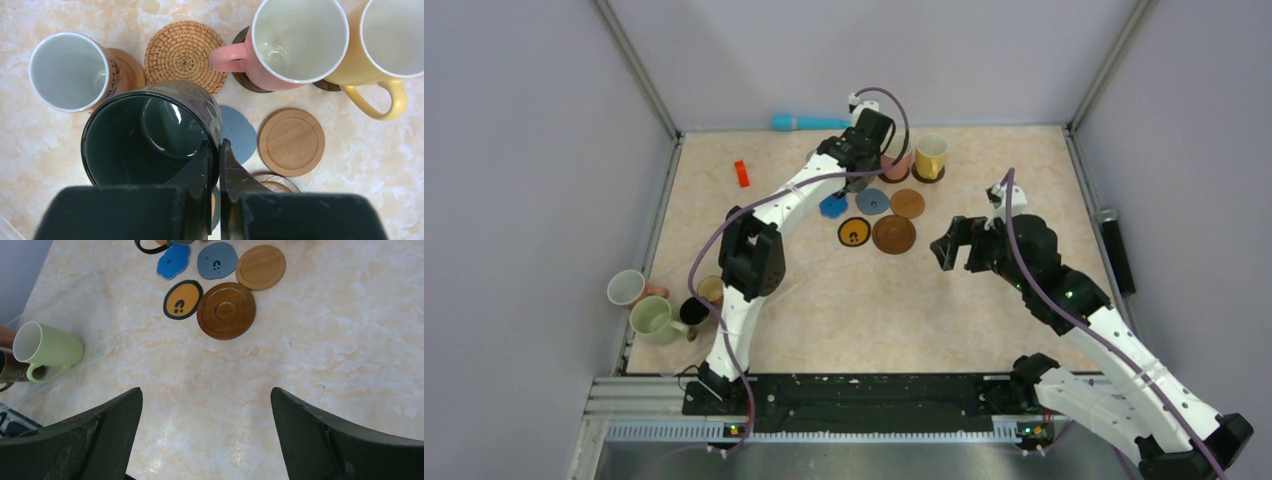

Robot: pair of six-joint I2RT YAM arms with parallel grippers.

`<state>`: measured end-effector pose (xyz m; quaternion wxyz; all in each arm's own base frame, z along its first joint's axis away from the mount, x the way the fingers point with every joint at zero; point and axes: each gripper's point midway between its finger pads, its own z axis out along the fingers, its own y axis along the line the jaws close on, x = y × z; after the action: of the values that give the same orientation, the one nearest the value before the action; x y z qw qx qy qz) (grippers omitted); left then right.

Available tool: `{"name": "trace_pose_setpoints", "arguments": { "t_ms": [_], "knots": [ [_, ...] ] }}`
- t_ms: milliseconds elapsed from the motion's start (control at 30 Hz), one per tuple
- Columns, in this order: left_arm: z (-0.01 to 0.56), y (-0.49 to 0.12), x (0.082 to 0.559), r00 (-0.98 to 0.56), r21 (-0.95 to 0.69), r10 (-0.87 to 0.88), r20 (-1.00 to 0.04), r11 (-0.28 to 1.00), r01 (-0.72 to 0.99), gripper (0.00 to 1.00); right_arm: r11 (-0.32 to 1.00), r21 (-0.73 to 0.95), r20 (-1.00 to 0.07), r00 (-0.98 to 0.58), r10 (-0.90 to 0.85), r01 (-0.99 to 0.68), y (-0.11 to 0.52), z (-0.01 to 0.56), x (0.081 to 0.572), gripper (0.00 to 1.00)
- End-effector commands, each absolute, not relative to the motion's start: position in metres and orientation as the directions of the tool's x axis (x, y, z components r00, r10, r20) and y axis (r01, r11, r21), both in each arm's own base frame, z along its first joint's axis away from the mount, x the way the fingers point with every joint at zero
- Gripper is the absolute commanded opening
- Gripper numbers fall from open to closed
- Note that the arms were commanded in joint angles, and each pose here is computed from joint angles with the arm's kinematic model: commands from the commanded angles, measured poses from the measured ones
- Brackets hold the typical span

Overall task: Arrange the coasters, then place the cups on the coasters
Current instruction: Place the cup on the coaster.

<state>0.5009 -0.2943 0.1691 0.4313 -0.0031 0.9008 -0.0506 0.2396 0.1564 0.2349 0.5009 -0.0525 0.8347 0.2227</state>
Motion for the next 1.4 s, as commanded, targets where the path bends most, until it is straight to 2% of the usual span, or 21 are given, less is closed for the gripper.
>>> {"name": "trace_pose_setpoints", "arguments": {
  "t_ms": [0, 600, 1367],
  "knots": [
    [0.221, -0.306, 0.534, -0.467, -0.161, -0.126, -0.875, 0.986, 0.035, 0.00, 0.893, 0.314, -0.884, -0.442, 0.151, -0.323, 0.154, 0.257, 0.238, 0.98],
    [0.202, -0.295, 0.564, -0.429, -0.105, -0.089, -0.899, 0.994, 0.014, 0.00, 0.905, 0.294, -0.890, -0.434, 0.141, -0.307, 0.146, 0.260, 0.235, 0.98],
    [0.188, -0.311, 0.581, -0.407, -0.114, -0.067, -0.911, 0.989, 0.093, 0.00, 0.920, 0.270, -0.895, -0.427, 0.131, -0.283, 0.140, 0.257, 0.238, 0.98]
  ]
}}
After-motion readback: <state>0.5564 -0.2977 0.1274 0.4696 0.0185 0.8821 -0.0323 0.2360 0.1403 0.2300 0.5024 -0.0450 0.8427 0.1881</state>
